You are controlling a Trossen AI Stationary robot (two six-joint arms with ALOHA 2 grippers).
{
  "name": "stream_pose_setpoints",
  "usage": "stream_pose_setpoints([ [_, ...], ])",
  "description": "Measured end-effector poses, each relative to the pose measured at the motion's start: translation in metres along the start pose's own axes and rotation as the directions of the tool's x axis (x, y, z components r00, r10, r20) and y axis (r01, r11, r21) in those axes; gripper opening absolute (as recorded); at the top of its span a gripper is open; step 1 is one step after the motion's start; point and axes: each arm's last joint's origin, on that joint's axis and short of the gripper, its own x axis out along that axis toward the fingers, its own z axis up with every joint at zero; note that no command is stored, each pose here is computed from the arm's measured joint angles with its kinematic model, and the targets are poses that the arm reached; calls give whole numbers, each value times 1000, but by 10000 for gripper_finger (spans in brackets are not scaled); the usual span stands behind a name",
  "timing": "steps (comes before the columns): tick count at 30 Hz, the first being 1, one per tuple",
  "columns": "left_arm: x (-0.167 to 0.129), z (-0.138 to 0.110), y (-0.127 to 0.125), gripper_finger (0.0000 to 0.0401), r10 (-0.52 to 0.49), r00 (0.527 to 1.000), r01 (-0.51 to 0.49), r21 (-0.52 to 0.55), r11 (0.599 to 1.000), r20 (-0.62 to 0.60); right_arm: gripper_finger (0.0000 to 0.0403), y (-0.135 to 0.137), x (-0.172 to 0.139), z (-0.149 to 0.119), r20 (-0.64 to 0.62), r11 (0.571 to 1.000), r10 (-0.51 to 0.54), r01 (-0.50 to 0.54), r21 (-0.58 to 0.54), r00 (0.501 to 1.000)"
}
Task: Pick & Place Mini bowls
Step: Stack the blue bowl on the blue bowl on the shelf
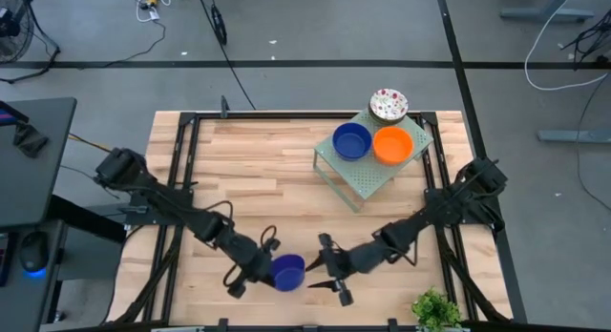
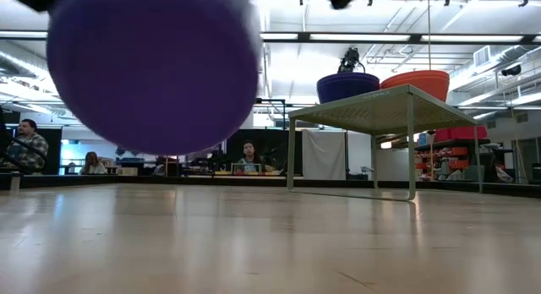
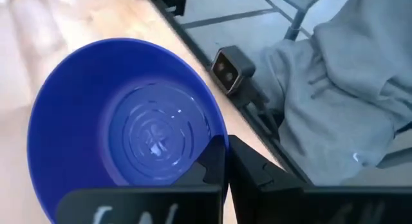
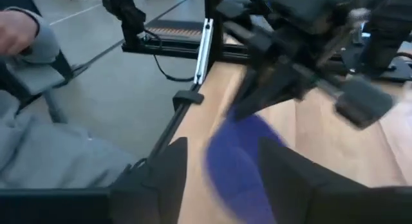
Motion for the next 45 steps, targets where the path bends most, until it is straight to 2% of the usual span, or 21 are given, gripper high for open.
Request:
stream_pose_setpoints([
  [6,14,16,-9,9,-20,1000,19,67,998,4,205,-16,7,4,-83,994,101,-104,-31,991],
  [11,16,28,-11,12,-14,999,10,120,993,33,198,-15,7,4,-89,984,159,-165,-61,983],
  [18,16,31,-10,13,38,998,-46,132,990,59,176,-12,6,2,-102,982,169,-176,-62,980],
  [24,16,31,-10,15,52,997,-60,133,989,65,131,-13,6,2,-110,983,166,-174,-63,980],
  [30,16,31,-8,18,81,995,-89,133,987,66,43,-12,6,-2,-145,978,179,-191,-79,973],
  [33,16,32,-7,34,111,991,-120,134,984,79,10,-8,5,-3,-164,968,206,-225,-110,965],
  [40,14,33,3,118,155,985,-162,98,982,79,4,4,1,-12,-237,964,222,-249,-90,946],
  [45,0,27,9,174,188,981,-186,49,981,-49,4,21,-6,-20,-320,956,250,-285,-68,914],
])
